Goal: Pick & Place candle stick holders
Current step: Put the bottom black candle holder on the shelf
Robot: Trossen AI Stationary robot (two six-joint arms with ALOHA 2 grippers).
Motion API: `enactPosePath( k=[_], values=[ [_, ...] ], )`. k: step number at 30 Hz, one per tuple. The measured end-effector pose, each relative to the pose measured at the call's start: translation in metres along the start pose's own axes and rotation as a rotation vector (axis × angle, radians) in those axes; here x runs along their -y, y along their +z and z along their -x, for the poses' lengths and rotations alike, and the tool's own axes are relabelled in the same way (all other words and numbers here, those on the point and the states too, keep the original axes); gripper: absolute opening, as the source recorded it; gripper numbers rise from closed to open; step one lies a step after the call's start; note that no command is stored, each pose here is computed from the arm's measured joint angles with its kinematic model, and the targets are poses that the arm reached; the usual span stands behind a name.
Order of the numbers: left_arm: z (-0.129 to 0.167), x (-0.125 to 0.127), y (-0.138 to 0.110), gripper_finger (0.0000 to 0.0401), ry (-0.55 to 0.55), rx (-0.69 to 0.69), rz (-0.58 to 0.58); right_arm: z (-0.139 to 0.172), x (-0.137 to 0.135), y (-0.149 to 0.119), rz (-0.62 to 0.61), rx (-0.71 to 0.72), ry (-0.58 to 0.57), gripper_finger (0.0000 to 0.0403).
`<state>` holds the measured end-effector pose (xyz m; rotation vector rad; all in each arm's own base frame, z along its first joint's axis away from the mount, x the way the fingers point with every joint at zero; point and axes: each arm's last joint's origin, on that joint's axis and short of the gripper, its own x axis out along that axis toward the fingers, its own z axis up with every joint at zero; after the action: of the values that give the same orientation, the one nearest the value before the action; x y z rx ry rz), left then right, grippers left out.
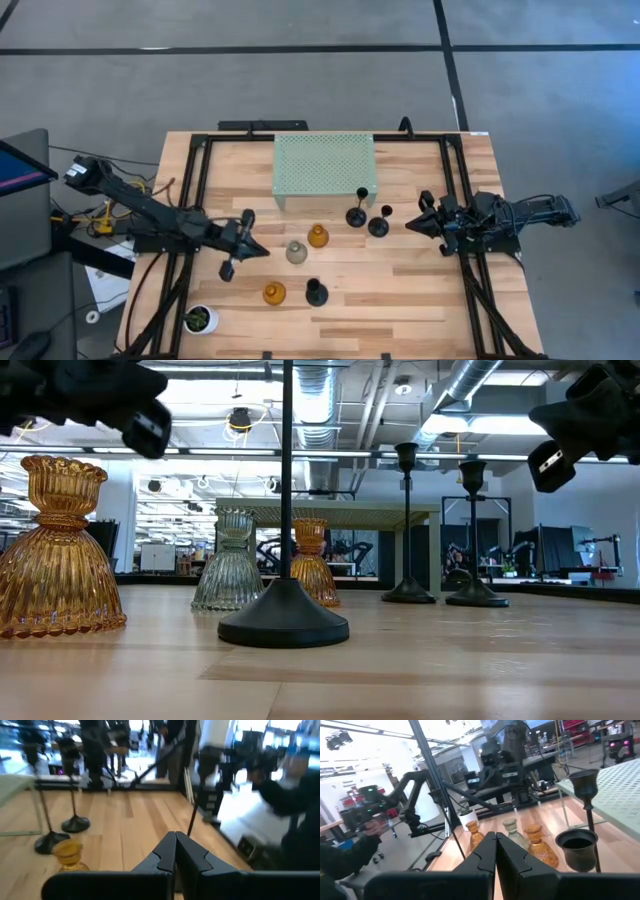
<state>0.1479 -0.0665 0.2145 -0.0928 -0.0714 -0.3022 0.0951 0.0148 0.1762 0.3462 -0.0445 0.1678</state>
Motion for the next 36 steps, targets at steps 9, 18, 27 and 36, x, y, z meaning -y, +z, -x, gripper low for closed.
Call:
enactPosePath(
  k=[9, 18, 27, 36],
  values=[
    [-0.020, 0.019, 0.021, 0.0008, -0.081, 0.014, -0.158, 0.002, -0.012, 0.022, 0.044, 0.015, 0.028, 0.0000],
    [-0.025, 0.019, 0.013, 0.0008, -0.049, -0.033, -0.114, -0.018, -0.024, 0.039, 0.140, -0.114, -0.052, 0.0000],
    [-0.031, 0.020, 0.004, 0.0008, -0.047, -0.074, -0.058, -0.046, -0.042, 0.042, 0.176, -0.262, -0.021, 0.0000],
    [-0.038, 0.022, 0.000, 0.0008, -0.047, -0.052, -0.040, -0.052, -0.069, 0.057, 0.370, -0.255, 0.141, 0.0000]
  ],
)
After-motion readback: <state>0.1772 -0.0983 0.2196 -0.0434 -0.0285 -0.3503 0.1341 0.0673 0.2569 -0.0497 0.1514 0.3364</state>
